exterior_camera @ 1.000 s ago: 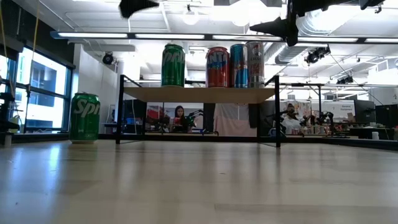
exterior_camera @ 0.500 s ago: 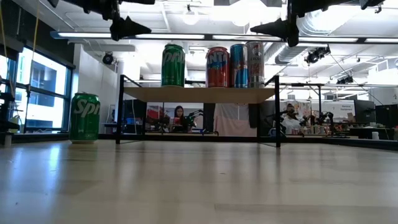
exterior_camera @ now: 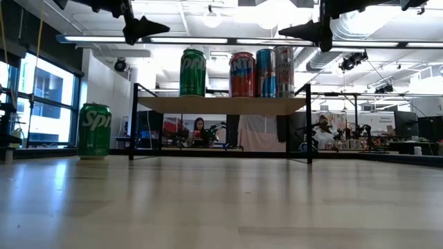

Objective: Place canned beverage on shelf
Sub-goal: Put the bottom green soda can on the shelf

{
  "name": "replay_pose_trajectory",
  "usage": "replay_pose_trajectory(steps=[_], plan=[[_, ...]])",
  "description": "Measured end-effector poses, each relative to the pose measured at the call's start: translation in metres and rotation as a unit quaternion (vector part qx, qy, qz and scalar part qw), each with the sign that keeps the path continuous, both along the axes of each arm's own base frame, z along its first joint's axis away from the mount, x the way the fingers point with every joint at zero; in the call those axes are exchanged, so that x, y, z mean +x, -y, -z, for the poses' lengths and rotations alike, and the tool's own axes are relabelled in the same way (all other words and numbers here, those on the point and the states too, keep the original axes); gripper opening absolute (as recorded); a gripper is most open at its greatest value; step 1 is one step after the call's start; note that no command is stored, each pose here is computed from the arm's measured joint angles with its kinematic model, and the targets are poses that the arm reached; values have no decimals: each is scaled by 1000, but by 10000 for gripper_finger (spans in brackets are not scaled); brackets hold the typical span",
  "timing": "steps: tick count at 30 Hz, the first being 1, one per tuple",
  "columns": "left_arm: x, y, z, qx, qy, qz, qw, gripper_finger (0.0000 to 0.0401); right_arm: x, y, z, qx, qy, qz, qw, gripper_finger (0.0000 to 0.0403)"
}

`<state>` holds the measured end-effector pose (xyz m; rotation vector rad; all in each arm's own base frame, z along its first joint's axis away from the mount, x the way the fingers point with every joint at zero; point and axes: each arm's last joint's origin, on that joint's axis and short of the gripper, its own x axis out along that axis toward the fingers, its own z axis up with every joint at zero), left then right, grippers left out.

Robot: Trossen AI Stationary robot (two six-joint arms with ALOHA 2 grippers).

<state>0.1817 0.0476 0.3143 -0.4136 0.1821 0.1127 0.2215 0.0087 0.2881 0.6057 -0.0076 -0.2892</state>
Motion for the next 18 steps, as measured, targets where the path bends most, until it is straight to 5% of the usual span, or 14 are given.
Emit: replay_pose_trajectory(steps=[11,15,18], plan=[[1,5,0,36,-2,30,999,305,1,-5,-5,-135,-1,-87,987,345],[1,5,0,37,-2,30,999,260,1,-5,-5,-134,0,-87,987,280],[1,5,0,50,-4,32,998,217,1,-4,-5,-135,-3,-82,987,195]])
